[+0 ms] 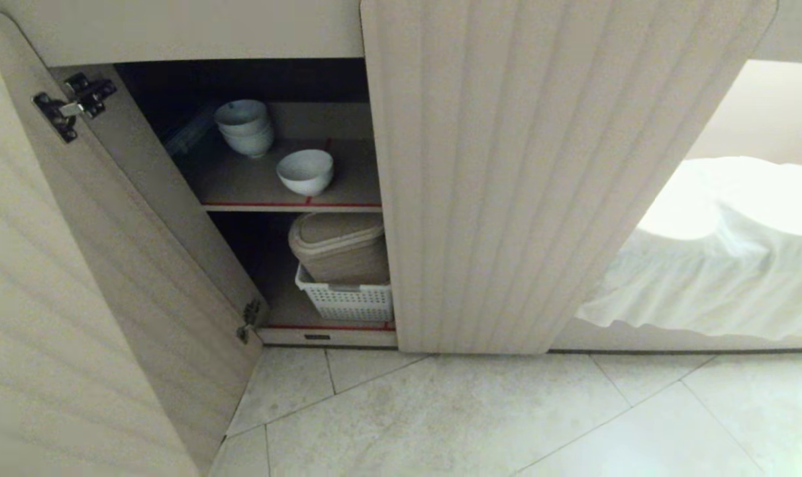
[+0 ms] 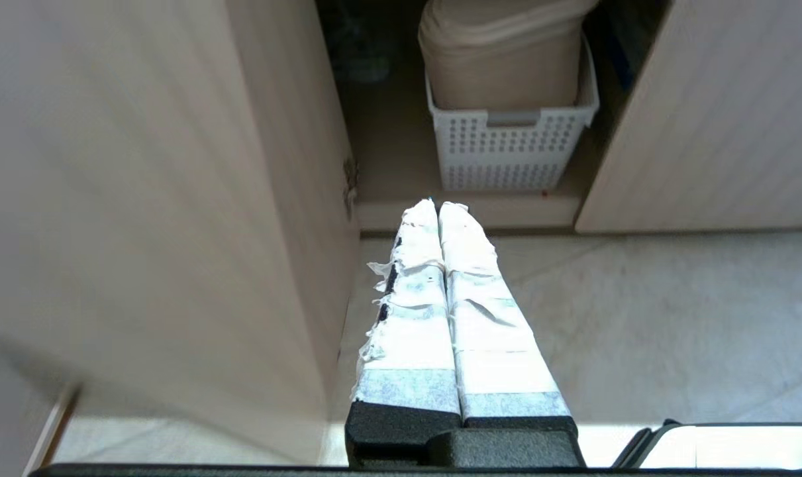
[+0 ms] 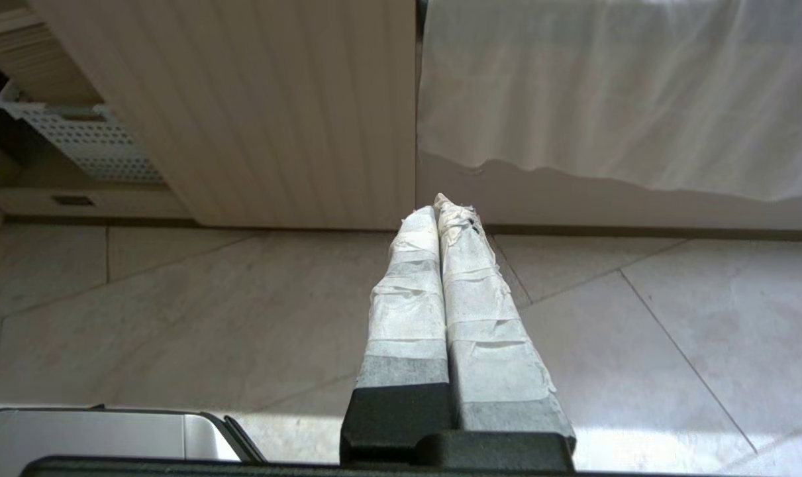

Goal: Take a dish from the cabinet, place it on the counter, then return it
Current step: Close the cabinet door

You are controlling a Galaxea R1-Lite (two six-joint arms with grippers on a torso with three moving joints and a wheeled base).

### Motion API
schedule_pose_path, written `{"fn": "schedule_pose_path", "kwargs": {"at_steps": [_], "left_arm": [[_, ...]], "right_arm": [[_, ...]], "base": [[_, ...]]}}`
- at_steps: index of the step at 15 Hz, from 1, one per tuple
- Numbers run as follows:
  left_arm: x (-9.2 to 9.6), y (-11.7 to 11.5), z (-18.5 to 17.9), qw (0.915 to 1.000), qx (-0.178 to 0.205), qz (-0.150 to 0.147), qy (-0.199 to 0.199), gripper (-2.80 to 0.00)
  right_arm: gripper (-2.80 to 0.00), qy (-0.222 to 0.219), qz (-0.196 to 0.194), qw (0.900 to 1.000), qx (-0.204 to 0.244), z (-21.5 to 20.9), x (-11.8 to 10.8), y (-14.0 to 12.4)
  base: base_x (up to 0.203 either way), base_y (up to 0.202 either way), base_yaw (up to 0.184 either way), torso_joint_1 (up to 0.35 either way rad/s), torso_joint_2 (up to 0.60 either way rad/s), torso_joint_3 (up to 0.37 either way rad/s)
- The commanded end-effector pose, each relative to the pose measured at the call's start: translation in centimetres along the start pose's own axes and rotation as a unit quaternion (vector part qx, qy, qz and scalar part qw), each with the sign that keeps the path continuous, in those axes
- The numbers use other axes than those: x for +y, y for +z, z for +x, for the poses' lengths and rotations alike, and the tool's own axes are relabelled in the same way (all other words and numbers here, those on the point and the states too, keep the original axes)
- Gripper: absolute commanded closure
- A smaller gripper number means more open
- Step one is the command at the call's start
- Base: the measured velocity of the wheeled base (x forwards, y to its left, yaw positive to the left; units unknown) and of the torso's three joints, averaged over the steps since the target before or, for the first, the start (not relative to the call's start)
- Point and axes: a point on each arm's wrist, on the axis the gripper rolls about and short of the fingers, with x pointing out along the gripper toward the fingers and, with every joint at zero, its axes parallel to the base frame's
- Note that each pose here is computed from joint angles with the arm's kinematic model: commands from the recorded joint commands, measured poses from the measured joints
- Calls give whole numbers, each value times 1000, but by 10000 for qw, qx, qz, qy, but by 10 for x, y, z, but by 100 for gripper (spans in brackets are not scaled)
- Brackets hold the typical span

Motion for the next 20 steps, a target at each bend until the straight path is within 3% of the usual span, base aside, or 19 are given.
{"fn": "schedule_pose_path", "kwargs": {"at_steps": [1, 10, 20], "left_arm": [[0, 0, 0, 10000, 1, 3, 13, 0], [0, 0, 0, 10000, -7, 18, 6, 0], [0, 0, 0, 10000, -7, 18, 13, 0]], "right_arm": [[0, 11, -5, 10000, -3, 0, 0, 0], [0, 0, 2, 10000, -3, 0, 0, 0], [0, 8, 2, 10000, -3, 0, 0, 0]], "base": [[-192, 0, 0, 2, 6, -2], [-183, 0, 0, 1, 2, 3], [0, 0, 0, 0, 0, 0]]}}
